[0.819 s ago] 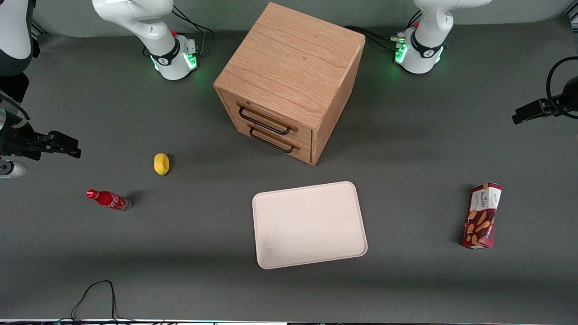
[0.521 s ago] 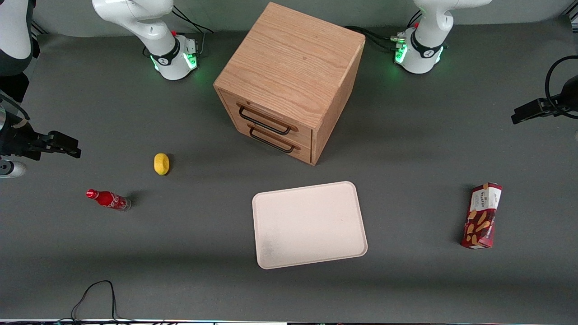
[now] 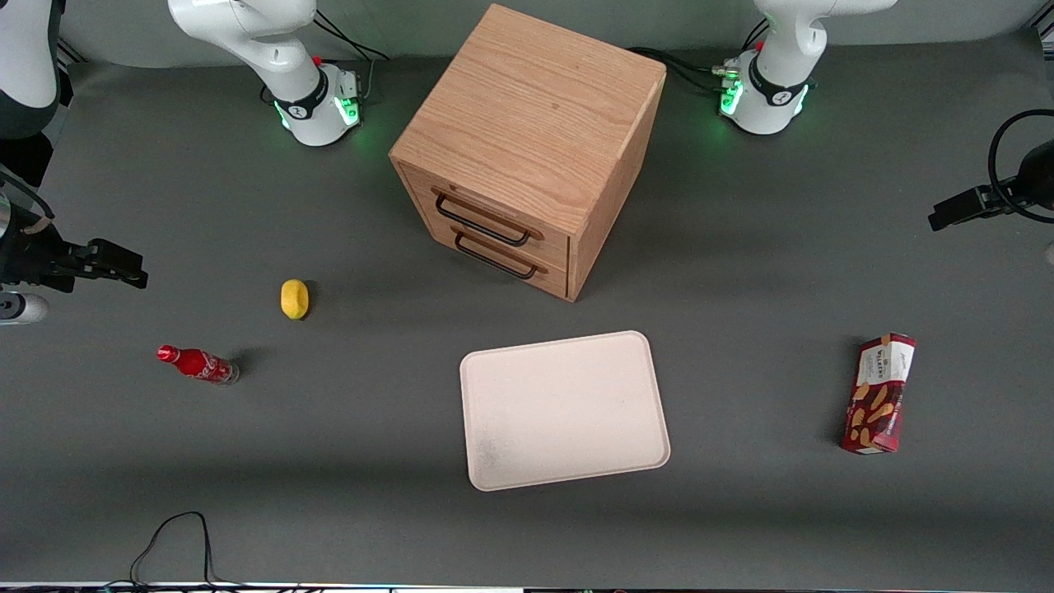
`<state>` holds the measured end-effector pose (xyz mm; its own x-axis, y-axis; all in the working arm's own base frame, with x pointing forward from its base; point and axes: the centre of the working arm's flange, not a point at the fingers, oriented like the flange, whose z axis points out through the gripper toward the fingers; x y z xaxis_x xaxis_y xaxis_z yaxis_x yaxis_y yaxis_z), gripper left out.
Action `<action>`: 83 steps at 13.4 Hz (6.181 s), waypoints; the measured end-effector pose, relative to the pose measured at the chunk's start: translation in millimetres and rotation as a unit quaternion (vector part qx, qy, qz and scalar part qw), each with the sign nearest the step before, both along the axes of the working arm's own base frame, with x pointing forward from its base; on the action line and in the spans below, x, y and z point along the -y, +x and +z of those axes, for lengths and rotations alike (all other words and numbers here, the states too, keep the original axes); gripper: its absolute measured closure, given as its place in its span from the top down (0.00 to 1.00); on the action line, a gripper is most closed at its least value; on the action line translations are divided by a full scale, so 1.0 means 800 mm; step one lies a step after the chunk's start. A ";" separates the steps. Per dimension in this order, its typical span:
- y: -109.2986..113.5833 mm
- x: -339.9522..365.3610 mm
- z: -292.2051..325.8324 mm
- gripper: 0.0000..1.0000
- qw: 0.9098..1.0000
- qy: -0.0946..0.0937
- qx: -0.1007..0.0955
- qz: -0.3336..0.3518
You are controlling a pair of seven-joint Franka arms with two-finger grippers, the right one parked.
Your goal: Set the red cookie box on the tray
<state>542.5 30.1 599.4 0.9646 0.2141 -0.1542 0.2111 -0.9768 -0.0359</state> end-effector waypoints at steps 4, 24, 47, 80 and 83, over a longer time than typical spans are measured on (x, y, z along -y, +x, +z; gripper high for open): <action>0.000 0.001 0.003 1.00 1.000 0.000 0.002 0.003; -0.003 -0.125 -0.021 1.00 0.998 -0.020 -0.017 -0.063; 0.078 -0.111 -0.341 1.00 0.947 -0.023 0.004 -0.319; 0.210 -0.106 -0.438 0.66 0.941 -0.062 0.006 -0.333; 0.210 -0.106 -0.438 0.31 0.941 -0.062 0.006 -0.333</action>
<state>710.7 115.1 249.3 0.8801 -0.4575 -0.1271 -0.4497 -0.8890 0.0863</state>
